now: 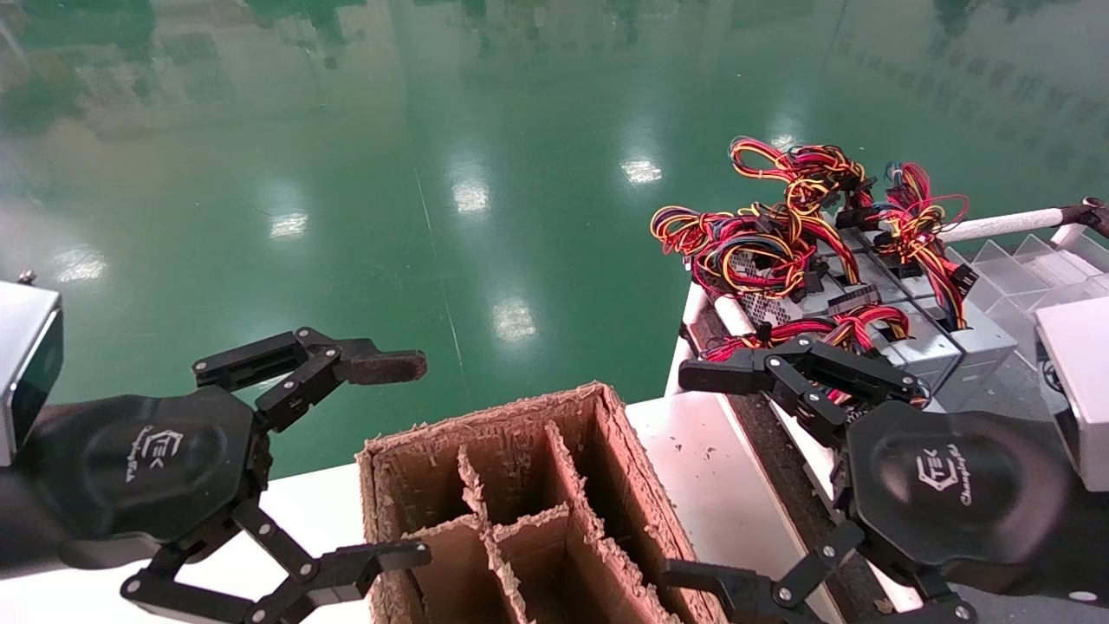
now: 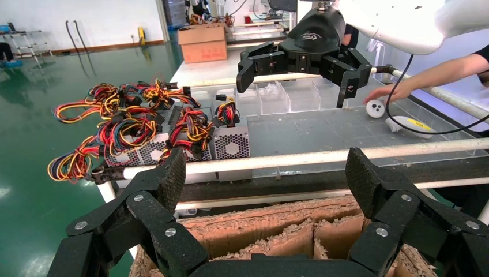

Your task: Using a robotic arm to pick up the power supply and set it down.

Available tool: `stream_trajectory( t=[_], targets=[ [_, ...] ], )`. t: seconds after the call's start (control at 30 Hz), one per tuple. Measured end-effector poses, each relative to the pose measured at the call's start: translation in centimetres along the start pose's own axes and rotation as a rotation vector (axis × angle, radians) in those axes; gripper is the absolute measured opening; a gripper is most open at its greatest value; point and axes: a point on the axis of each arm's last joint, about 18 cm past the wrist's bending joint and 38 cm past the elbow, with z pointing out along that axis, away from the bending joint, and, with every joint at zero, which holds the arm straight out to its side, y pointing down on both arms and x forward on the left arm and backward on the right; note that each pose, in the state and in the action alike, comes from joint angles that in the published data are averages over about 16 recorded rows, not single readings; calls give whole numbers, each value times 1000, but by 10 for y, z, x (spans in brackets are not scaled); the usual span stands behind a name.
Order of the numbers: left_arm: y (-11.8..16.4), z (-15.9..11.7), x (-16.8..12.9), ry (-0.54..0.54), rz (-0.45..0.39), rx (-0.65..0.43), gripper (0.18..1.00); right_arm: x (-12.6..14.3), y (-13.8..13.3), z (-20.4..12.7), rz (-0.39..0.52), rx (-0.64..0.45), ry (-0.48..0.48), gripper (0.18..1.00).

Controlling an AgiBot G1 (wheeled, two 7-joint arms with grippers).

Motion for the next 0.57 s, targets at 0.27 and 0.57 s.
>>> stream_trajectory(
  t=[0.27,0.57],
  targets=[
    [0,0,0,0,0,0,1001,0,0,0,0,0,0,1001],
    [0,0,0,0,0,0,1001,0,0,0,0,0,0,1001]
  ],
)
